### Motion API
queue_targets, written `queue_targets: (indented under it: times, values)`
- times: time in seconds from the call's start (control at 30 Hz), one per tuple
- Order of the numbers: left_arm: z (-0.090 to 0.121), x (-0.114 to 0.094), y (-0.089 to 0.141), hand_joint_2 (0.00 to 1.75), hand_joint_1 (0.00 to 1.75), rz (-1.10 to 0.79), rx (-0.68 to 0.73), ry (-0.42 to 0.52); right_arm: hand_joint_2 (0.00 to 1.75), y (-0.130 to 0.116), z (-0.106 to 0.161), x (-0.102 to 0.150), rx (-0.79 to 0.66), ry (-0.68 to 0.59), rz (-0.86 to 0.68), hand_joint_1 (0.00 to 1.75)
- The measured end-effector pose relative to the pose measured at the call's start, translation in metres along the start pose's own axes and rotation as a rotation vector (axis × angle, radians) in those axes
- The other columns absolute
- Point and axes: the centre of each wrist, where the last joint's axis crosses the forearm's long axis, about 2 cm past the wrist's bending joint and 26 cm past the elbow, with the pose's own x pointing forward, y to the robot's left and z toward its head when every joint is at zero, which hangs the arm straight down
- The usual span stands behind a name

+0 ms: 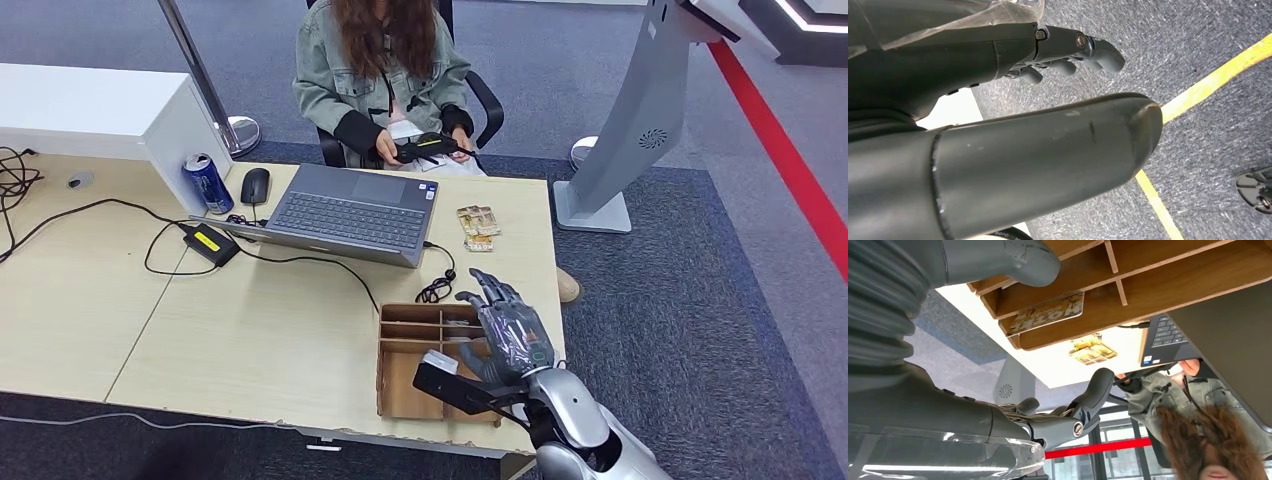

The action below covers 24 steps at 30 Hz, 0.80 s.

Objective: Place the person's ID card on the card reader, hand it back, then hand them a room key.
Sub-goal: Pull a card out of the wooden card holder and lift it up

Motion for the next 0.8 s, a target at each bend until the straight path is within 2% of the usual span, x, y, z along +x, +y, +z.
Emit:
queue_targets:
  times: [0.8]
  values:
    - [0.0, 0.0, 0.0, 0.0, 0.0, 0.018, 0.003, -0.006, 1.75, -0.014, 0.002, 0.014, -0.003, -0.018, -0.005, 0.58]
